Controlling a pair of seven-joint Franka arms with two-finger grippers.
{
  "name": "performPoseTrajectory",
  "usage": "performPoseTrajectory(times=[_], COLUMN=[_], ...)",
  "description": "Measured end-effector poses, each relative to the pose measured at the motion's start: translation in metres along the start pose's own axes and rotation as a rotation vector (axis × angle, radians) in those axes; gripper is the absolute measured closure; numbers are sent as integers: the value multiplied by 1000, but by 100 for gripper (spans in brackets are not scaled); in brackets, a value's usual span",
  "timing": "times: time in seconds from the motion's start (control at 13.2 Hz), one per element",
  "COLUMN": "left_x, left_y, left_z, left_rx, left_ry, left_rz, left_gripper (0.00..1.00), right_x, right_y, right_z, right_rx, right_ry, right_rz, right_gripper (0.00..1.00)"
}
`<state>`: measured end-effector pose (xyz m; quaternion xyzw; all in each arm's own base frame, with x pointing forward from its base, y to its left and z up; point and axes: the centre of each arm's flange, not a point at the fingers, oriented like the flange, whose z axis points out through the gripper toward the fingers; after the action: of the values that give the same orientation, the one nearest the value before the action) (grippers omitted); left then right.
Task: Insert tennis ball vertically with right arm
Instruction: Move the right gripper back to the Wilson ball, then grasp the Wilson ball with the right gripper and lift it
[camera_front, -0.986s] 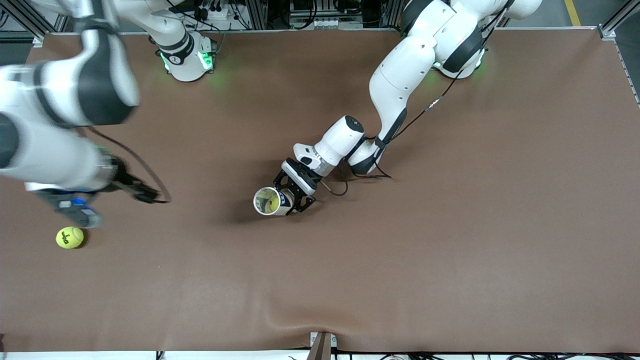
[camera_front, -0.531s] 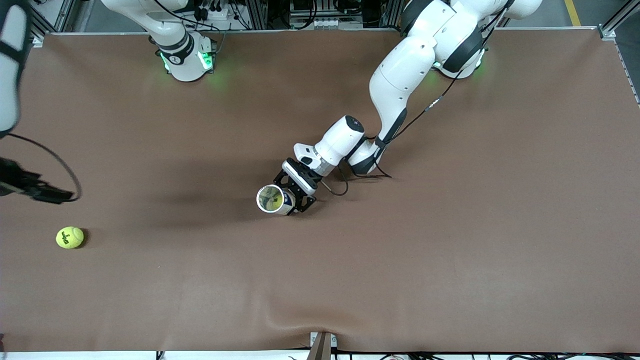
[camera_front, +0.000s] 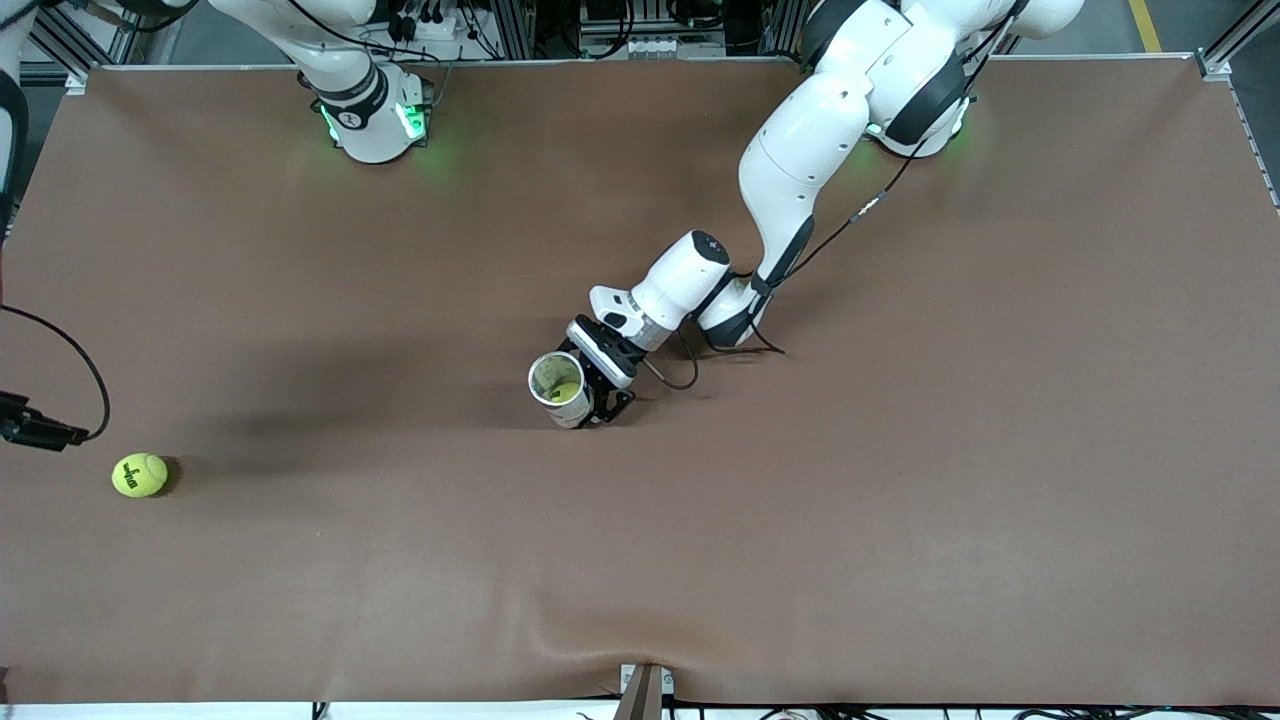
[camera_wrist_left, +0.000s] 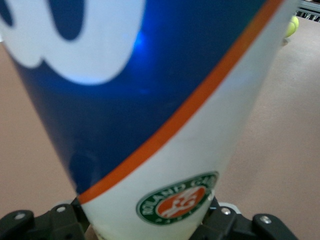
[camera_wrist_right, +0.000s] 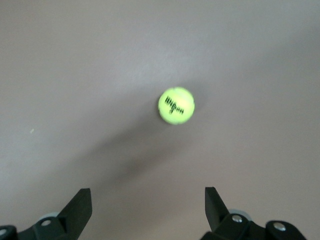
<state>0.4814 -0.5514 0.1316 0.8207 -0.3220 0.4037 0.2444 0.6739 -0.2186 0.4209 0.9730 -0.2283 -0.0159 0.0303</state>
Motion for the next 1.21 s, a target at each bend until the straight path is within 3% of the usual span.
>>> performPoseTrajectory(times=[0.23, 0.53, 0.76, 1.21], left_x=[-1, -9, -16, -17], left_y=[0, 5, 9, 10], left_z=[-1, -1, 0, 0], left_rx=[0, -4, -8, -8], left_ry=[-3, -19, -33, -36], left_rz=[0, 0, -1, -1], left_gripper=[15, 12, 9, 7], right_x=[22, 27, 23, 23], right_y=[24, 40, 43, 26], right_z=[73, 151, 186, 231], right_rx=[-20, -44, -51, -52], right_ry=[24, 3, 13, 48], right_rz=[-70, -241, -339, -407], right_gripper=[0, 0, 0, 0])
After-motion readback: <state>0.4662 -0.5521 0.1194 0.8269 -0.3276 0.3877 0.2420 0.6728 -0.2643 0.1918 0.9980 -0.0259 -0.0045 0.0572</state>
